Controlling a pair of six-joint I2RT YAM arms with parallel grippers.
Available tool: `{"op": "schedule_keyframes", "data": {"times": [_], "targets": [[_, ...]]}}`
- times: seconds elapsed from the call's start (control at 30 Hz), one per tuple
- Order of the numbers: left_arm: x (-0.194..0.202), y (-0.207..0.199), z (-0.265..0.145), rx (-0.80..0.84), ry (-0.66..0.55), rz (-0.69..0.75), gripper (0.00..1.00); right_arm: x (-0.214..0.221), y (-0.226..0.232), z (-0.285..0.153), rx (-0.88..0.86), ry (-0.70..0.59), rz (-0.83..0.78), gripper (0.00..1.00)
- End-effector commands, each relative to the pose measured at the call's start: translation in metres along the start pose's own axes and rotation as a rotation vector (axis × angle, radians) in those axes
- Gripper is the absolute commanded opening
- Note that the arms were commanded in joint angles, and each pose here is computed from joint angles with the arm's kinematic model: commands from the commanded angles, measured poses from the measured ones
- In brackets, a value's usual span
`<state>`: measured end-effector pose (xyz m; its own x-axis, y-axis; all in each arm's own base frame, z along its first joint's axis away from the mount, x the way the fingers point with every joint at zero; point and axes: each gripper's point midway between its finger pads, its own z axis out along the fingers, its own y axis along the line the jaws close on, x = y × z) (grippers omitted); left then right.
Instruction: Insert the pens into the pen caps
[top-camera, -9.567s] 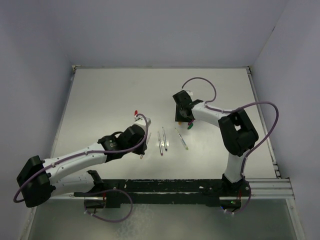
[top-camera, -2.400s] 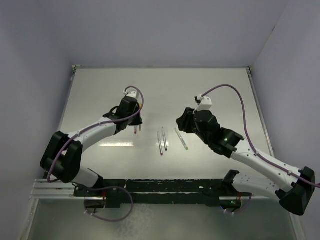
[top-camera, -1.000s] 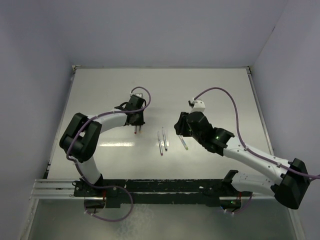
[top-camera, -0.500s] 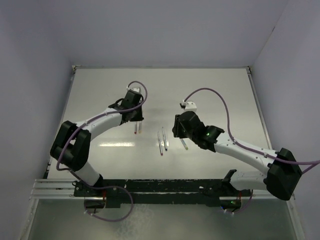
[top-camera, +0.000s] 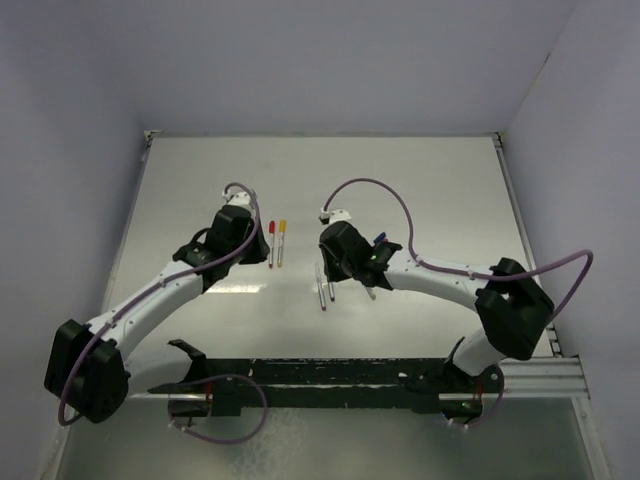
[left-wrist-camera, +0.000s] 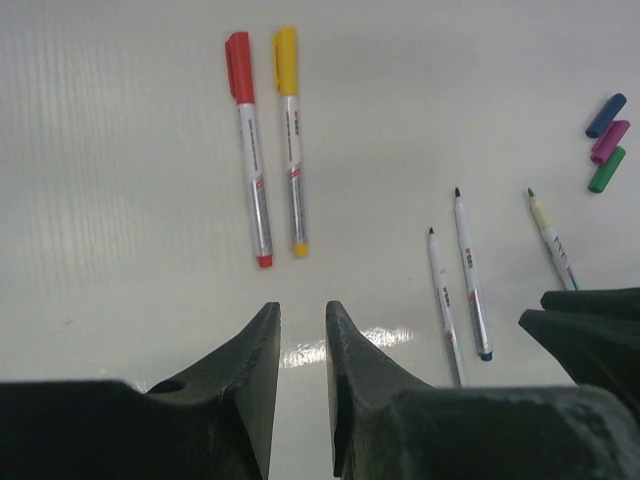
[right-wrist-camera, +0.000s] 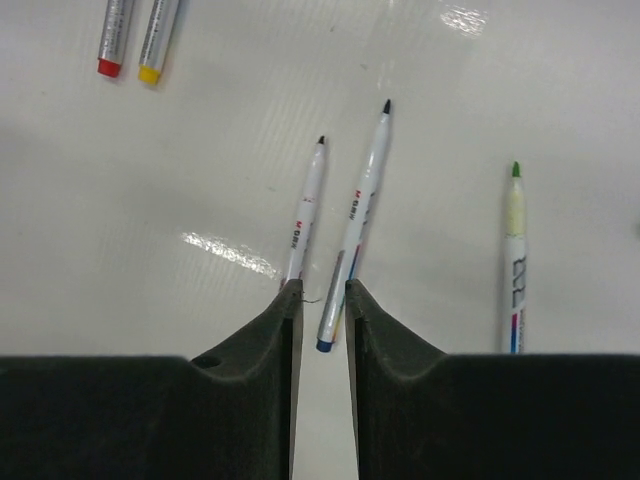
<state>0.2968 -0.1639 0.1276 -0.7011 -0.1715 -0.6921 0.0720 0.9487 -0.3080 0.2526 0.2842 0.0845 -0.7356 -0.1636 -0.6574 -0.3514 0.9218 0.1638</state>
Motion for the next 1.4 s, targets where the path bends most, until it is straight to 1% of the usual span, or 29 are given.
{"op": "schedule_keyframes", "data": {"times": [0.0,0.17,0.33,0.4,0.53,0.67,0.8,1.33,1.37], "targets": [[0.013,0.005,-0.021,0.026,-0.012,-0.01,0.28,-0.023,0.028,0.006,-0.038,-0.034,-0.048,0.25],[0.03,0.003,-0.036,0.09,0.003,0.003,0.29,-0.024,0.031,0.018,-0.013,-0.013,-0.038,0.22],[0.047,0.001,-0.043,0.13,0.023,-0.03,0.29,-0.019,0.035,0.029,-0.01,0.017,-0.037,0.22],[0.054,-0.002,-0.043,0.143,0.038,-0.039,0.29,-0.01,0.032,0.033,0.002,0.054,-0.042,0.22],[0.063,-0.012,-0.044,0.152,0.054,-0.011,0.29,-0.002,0.032,0.041,0.004,0.079,-0.05,0.25],[0.068,-0.027,-0.046,0.159,0.058,0.023,0.29,0.005,0.03,0.046,0.014,0.099,-0.053,0.27],[0.074,-0.036,-0.046,0.181,0.071,0.024,0.29,0.009,0.028,0.049,0.022,0.109,-0.054,0.27],[0.078,-0.046,-0.051,0.227,0.07,0.024,0.3,0.03,0.022,0.066,0.057,0.171,-0.054,0.26],[0.079,-0.045,-0.051,0.225,0.071,0.024,0.3,0.032,0.022,0.067,0.058,0.175,-0.055,0.25]]}}
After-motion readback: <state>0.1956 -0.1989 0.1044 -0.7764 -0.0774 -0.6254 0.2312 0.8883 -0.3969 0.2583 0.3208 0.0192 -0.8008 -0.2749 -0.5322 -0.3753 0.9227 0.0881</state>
